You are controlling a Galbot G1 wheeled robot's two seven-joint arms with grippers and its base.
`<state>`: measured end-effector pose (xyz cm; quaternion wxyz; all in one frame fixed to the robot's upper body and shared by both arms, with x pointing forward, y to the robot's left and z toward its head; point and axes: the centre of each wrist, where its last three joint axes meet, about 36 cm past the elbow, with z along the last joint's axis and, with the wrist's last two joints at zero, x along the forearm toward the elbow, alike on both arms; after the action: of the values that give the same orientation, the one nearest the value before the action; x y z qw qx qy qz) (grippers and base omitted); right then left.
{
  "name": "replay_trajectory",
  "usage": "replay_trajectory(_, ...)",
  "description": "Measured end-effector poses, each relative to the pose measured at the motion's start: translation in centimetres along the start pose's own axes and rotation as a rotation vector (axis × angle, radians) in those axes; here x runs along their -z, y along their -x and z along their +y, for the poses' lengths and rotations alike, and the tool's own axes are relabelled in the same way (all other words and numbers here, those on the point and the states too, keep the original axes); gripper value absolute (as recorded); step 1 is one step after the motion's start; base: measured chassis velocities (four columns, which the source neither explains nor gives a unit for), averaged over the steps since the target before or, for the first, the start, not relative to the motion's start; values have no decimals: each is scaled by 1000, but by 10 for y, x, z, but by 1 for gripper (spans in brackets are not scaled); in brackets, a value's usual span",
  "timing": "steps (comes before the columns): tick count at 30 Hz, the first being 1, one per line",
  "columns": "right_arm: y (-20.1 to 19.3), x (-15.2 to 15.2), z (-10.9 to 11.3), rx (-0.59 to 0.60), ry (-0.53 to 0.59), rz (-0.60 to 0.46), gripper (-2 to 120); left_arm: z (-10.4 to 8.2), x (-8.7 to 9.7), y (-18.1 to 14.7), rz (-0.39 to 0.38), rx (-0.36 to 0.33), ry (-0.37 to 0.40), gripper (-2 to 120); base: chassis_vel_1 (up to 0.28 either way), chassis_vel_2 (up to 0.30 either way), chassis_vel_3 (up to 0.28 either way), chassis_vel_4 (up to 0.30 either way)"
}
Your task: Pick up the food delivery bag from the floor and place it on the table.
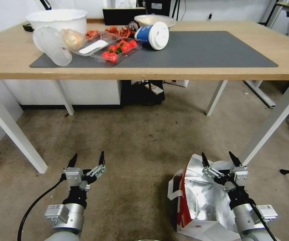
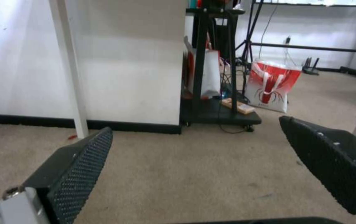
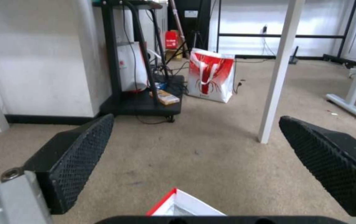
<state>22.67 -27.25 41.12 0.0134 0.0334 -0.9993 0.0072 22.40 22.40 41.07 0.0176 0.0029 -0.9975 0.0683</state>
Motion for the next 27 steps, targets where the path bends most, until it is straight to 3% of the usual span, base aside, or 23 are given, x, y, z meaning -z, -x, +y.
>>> replay_trajectory(27,0,-2,-1,-1,-10,11,100,5,-5,5,-8,-1,-10,100,0,0,0,0)
